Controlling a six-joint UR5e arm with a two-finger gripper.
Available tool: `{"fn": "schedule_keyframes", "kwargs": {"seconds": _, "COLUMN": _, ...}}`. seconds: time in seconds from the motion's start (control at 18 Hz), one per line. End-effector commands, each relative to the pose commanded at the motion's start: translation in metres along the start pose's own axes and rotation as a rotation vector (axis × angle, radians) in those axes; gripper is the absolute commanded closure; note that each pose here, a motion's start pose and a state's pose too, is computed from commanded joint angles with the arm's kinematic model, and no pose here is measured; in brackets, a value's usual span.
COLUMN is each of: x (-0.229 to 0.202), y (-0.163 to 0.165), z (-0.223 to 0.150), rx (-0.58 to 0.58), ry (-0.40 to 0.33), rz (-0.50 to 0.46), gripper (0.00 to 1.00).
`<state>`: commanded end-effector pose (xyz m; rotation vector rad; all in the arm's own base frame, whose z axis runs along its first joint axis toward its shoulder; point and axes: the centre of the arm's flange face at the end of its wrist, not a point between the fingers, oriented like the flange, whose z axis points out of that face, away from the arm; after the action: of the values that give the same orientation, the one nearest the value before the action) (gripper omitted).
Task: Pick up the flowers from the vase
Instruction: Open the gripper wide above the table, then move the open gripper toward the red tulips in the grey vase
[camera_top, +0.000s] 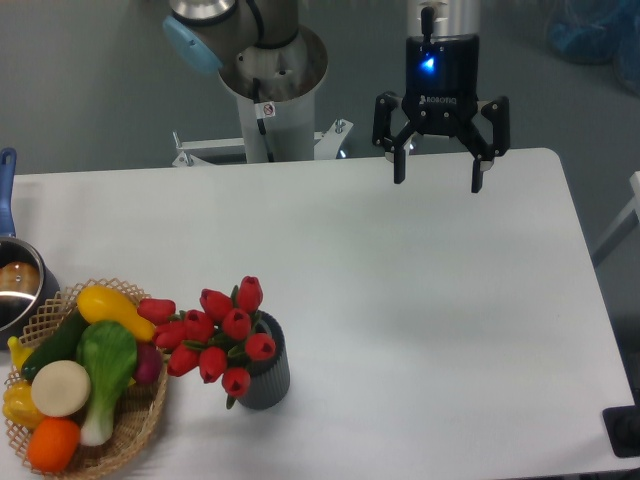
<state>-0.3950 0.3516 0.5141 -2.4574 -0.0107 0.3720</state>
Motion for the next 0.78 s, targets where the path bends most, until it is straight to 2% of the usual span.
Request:
{"fn": "schedule_keyframes", "kwargs": {"seconds": 0.17, "x": -0.007, "y": -0.001, "z": 0.001, "rx": 0.083, "ry": 0.043, "rz": -0.126, "gripper": 0.0}}
{"fn": "schedule_keyframes", "kwargs": {"seconds": 0.28, "x": -0.009, "y": -0.001, "z": 0.011, "rx": 0.094, "ry": 0.069, "rz": -0.179, "gripper": 0.0}}
{"fn": "schedule_keyframes", "kwargs": {"seconds": 0.67, "x": -0.015, "y": -0.014, "z": 0.023, "rx": 0.114, "ry": 0.102, "rz": -0.216, "gripper": 0.0}}
{"fn": "schedule_keyframes", "kwargs": {"seconds": 0.72, "x": 0.0, "y": -0.023, "z": 0.04, "rx": 0.126, "ry": 0.131, "rz": -0.172, "gripper": 0.0}}
{"fn": "schedule_keyframes", "kwargs": {"seconds": 0.78, "x": 0.002, "y": -0.027, "z": 0.043, "rx": 0.14, "ry": 0.12, "rz": -0.153, "gripper": 0.0}}
